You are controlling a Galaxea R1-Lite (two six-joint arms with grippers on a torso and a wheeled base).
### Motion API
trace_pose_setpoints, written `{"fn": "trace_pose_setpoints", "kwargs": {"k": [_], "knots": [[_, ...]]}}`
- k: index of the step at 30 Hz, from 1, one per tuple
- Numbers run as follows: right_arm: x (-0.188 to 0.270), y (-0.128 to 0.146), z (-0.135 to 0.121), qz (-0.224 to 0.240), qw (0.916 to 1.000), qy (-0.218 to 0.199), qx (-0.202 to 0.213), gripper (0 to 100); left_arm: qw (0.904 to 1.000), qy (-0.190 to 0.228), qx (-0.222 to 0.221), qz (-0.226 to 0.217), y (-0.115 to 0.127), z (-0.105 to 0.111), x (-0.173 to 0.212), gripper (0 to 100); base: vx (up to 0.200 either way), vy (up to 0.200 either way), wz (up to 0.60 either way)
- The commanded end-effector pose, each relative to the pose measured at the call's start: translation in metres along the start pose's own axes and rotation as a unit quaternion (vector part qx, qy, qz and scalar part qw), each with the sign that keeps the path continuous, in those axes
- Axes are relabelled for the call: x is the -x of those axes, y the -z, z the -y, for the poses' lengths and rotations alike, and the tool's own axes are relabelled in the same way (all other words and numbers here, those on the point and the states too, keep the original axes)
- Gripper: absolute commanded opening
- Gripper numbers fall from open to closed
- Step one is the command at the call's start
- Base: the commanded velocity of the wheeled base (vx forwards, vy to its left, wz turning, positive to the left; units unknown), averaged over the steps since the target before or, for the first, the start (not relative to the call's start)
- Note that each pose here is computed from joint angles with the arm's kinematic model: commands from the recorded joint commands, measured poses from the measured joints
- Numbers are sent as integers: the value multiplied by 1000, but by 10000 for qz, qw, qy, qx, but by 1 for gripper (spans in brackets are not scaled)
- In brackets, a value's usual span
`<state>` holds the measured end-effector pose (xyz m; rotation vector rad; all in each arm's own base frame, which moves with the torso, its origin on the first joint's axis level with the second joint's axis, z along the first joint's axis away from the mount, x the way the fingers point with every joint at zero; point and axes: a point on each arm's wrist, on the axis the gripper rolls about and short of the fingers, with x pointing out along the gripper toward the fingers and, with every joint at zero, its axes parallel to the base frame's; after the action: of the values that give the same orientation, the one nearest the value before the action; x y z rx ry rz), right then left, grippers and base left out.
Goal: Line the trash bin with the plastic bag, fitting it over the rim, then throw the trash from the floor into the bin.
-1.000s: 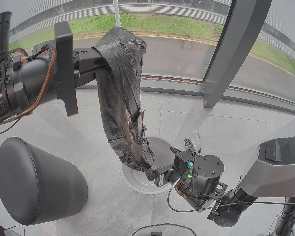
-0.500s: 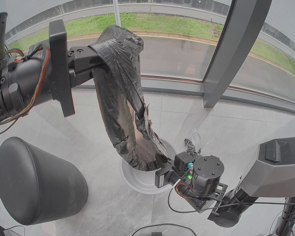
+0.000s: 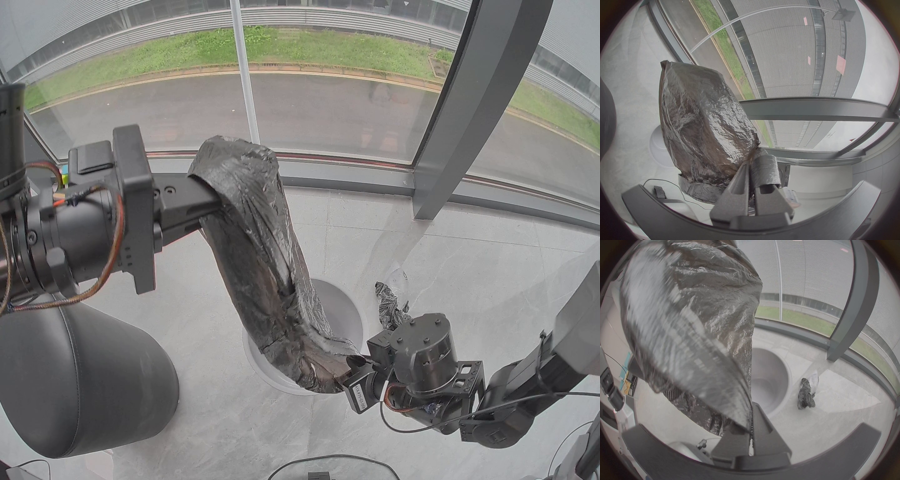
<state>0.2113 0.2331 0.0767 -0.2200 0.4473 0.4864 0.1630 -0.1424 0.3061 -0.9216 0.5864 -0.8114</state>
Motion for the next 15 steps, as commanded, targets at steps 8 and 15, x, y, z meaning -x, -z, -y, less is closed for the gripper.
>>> {"fn": "trace_pose_setpoints", "kwargs": {"k": [8,15], "knots": [[112,-183,71,-1360,9791,-876,-1236,0,9759,-1620,-1441,-232,16,-116,-7,0,0,0,0],[110,-200,88,-1984,9581,-1149,-1718,0,9738,-1663,-1447,-552,25,-131,-8,0,0,0,0]]}}
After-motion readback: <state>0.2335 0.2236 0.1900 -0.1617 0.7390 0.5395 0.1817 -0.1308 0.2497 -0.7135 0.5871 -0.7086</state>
